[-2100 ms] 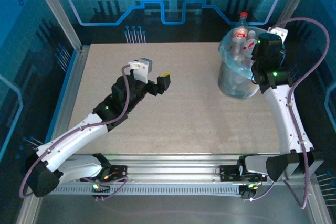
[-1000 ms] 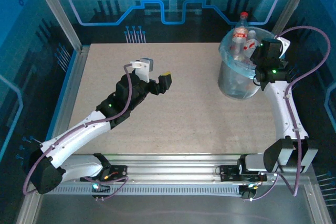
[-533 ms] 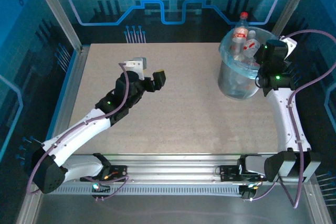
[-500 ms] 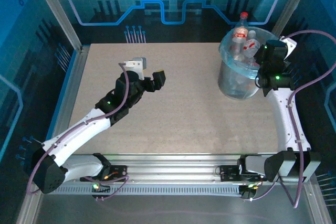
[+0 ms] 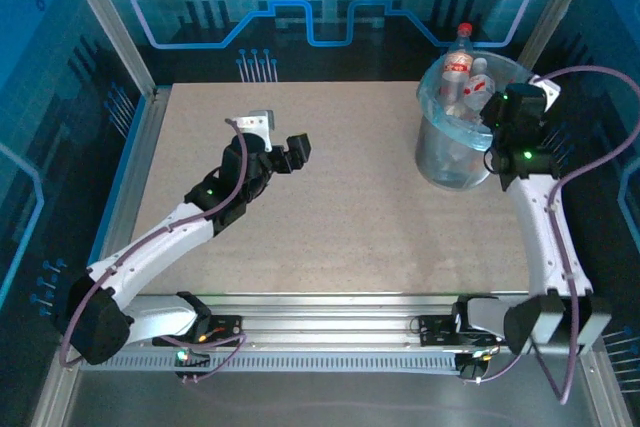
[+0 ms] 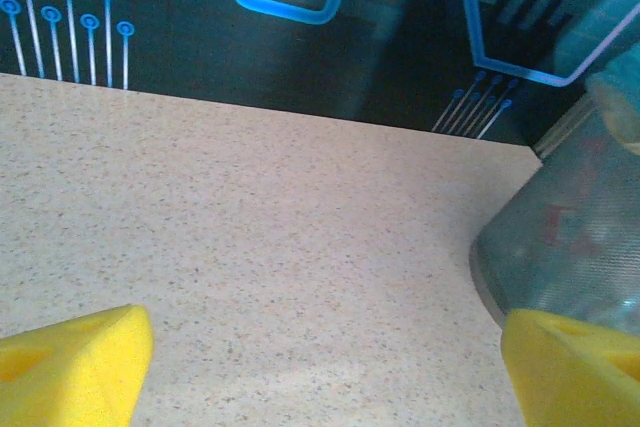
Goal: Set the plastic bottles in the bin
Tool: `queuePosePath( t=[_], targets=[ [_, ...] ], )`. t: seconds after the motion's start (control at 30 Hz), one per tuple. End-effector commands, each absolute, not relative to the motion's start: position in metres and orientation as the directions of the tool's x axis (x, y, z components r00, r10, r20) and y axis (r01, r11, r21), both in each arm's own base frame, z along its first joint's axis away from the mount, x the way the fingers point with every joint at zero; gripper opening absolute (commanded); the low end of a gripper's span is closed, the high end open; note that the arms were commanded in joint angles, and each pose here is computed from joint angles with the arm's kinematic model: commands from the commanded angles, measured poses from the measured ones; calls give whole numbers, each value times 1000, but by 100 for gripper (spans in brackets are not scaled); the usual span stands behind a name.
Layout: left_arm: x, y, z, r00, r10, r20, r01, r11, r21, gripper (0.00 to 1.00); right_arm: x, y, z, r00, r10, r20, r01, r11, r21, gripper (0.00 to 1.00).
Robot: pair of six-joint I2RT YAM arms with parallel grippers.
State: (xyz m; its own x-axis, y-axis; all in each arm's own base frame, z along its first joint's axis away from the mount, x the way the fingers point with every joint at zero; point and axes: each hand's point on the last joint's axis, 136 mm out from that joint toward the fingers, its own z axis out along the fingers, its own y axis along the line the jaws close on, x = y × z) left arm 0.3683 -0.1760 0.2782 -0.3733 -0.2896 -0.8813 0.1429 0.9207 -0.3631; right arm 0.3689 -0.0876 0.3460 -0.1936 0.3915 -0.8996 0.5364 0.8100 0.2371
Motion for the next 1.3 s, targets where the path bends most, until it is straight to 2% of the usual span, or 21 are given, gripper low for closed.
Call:
queuePosePath(
  t=[0.0, 0.1, 0.2, 0.3, 0.4, 0.57, 0.7, 0.93, 1.03, 1.27],
  targets=[
    [377, -158, 267, -346, -279, -896, 81, 942, -325, 91, 338, -68, 390, -130, 394, -910, 447, 842, 301, 67],
    [381, -138, 260, -309, -232, -923, 14, 969, -248, 91, 324, -37, 383, -181, 358, -916, 305, 906, 293, 69],
    [380, -107, 247, -264, -161, -951, -86, 986, -144, 93, 310, 15, 360, -216, 187, -958, 41, 982, 183, 73],
    [373, -85, 233, -222, -51, -974, -134, 991, -21, 94, 294, 19, 311, -261, 57, -964, 51, 998, 45, 72],
    [365, -64, 215, -200, 50, -978, -176, 981, 86, 95, 291, 17, 256, -265, -86, -960, 39, 994, -100, 79],
    [352, -31, 160, -281, 87, -956, -230, 961, 155, 95, 297, 15, 210, -122, -74, -990, 49, 996, -81, 82],
    [348, -22, 133, -268, 65, -961, -204, 971, 122, 95, 315, 19, 178, -190, -98, -977, 10, 995, -102, 82],
    [366, -40, 128, -244, 72, -967, -3, 997, 75, 97, 342, 33, 143, -228, -119, -966, -122, 988, -93, 82],
    [371, -39, 127, -245, 66, -967, 41, 998, 57, 98, 352, 37, 136, -231, -72, -970, -172, 985, -32, 82],
    [377, -23, 117, -228, -42, -973, 99, 993, -66, 99, 366, 46, 130, -230, -105, -967, -265, 963, -42, 82]
  ],
)
